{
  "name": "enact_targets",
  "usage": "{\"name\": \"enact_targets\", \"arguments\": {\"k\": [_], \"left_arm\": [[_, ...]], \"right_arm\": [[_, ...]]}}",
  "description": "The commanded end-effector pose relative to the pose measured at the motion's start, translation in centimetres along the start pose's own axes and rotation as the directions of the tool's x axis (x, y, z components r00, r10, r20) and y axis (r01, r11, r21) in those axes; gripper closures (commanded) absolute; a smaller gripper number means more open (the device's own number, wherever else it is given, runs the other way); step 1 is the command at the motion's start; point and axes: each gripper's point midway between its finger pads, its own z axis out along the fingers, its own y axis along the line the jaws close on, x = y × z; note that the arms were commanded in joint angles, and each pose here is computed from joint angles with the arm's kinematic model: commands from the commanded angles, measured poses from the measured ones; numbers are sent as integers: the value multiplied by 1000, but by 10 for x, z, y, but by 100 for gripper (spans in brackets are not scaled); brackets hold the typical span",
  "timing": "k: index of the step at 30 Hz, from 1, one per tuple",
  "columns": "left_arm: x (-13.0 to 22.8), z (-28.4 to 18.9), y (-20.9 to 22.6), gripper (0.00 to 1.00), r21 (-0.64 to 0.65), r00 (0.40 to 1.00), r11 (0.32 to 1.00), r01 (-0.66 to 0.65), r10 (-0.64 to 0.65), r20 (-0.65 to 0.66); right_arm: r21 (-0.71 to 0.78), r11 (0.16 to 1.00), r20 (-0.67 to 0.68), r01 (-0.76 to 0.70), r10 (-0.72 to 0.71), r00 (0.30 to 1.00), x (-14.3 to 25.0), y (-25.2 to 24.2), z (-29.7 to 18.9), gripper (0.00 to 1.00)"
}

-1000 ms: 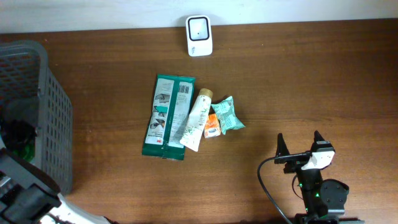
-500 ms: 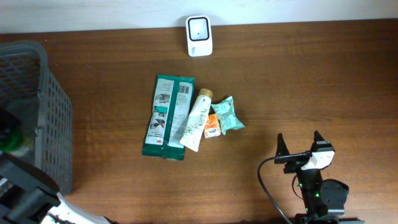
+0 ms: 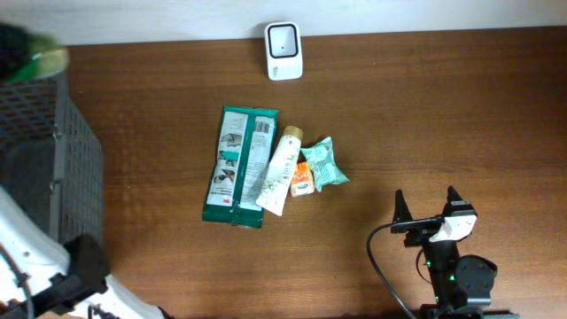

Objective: Scan the item barcode
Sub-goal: 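Carry the green-capped jar out and set it beside the pouch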

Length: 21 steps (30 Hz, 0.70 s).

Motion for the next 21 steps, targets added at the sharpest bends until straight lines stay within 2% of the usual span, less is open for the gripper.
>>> {"name": "enact_targets", "arguments": {"k": [1, 4, 7, 11, 17, 18, 21], "left_arm": [[20, -3, -85, 41, 164, 992, 979, -122, 125, -13], [45, 16, -121, 41, 135, 975, 969, -206, 214, -54], [92, 44, -166, 41, 133, 933, 941, -313, 330, -142], [152, 79, -223, 41, 230, 865, 888, -398, 447, -228], [265, 138, -306, 41, 394, 734, 785, -478, 604, -312], [292, 150, -320, 41, 422, 703, 763, -490, 632, -325], [350, 178, -344, 41, 469, 644, 721, -510, 681, -348]], "right_arm": [[-3, 1000, -3, 6, -6, 1000, 2, 0, 0, 2], [-3, 1000, -3, 6, -6, 1000, 2, 0, 0, 2], [-3, 1000, -3, 6, -6, 1000, 2, 0, 0, 2], [-3, 1000, -3, 6, -6, 1000, 2, 0, 0, 2], [-3, 1000, -3, 6, -6, 1000, 2, 0, 0, 2], [-3, 1000, -3, 6, -6, 1000, 2, 0, 0, 2], [-3, 1000, -3, 6, -6, 1000, 2, 0, 0, 1]]}}
